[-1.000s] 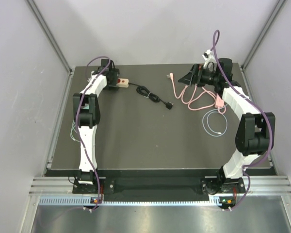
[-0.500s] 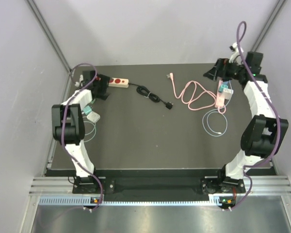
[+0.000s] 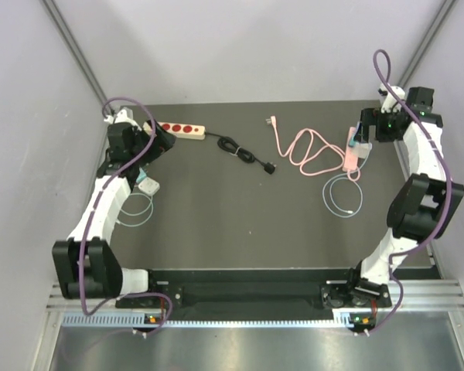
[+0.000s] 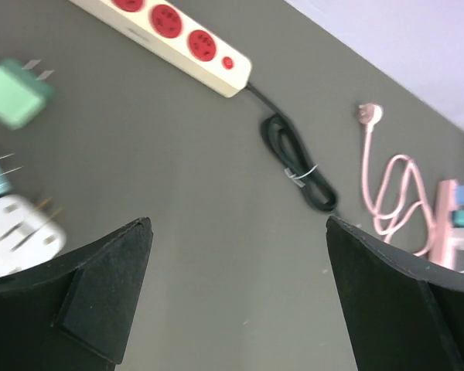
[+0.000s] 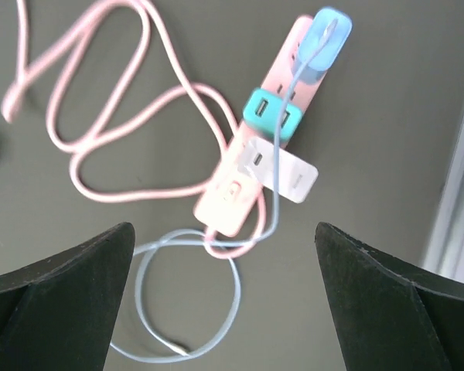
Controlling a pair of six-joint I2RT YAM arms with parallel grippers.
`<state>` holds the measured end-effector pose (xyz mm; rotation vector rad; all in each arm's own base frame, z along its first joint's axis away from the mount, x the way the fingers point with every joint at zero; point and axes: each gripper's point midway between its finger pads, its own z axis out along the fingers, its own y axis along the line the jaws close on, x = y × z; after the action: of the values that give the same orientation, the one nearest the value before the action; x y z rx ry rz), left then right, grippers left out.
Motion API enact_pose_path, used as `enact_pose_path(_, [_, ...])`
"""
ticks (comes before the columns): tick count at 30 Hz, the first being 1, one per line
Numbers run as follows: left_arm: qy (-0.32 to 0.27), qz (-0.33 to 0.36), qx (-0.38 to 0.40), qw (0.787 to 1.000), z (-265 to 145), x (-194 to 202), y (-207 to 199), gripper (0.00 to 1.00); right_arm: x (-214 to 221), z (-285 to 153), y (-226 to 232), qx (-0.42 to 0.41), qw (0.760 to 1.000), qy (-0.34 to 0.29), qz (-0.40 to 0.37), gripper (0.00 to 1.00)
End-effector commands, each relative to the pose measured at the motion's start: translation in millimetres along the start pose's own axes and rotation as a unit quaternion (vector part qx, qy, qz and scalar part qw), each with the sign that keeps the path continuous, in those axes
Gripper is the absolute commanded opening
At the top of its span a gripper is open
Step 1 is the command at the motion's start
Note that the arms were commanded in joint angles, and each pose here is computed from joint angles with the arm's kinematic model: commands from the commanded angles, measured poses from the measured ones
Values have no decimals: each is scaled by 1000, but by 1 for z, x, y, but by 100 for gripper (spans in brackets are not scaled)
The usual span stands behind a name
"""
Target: Pull the plug off the socket
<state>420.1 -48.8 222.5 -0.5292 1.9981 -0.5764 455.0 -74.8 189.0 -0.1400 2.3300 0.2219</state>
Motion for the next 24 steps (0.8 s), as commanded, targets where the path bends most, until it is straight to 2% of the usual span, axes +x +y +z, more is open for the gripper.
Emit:
enact_pose_path(1, [-32,78,-44,995,-41,1,22,99,-13,-23,-21,-8,995,0,-104,100])
enact_pose_path(3, [-41,83,-60,994,-54,8,34,99,-14,-31,-30,-36,991,-6,-131,100])
enact_pose_path(6, [-59,106,-7,993,-80,14,18,99,-3,-33,-36,-86,983,10,-163,100])
enact_pose_path(7, [-53,107,5,993,-83,20,15,99,1,-32,-37,-99,976,17,-193,100])
enact_pose_path(10, [-28,103,46,993,-91,41,7,99,10,-26,-42,-113,969,31,-219,98])
enact_pose_path(15, [0,76,64,995,-97,66,9,99,8,-18,-39,-99,989,34,-109,96])
enact_pose_path(18, [2,54,76,996,-100,72,7,99,12,-8,-37,-46,998,30,-13,100])
enact_pose_path(22, [-6,24,93,995,-103,74,1,99,14,4,-18,-4,996,21,90,100])
enact_pose_path(23, [-4,17,93,996,-102,77,3,99,13,13,-8,10,996,13,92,100])
enact_pose_path(24, [-7,9,99,995,-102,77,1,99,18,16,-21,83,989,23,123,100])
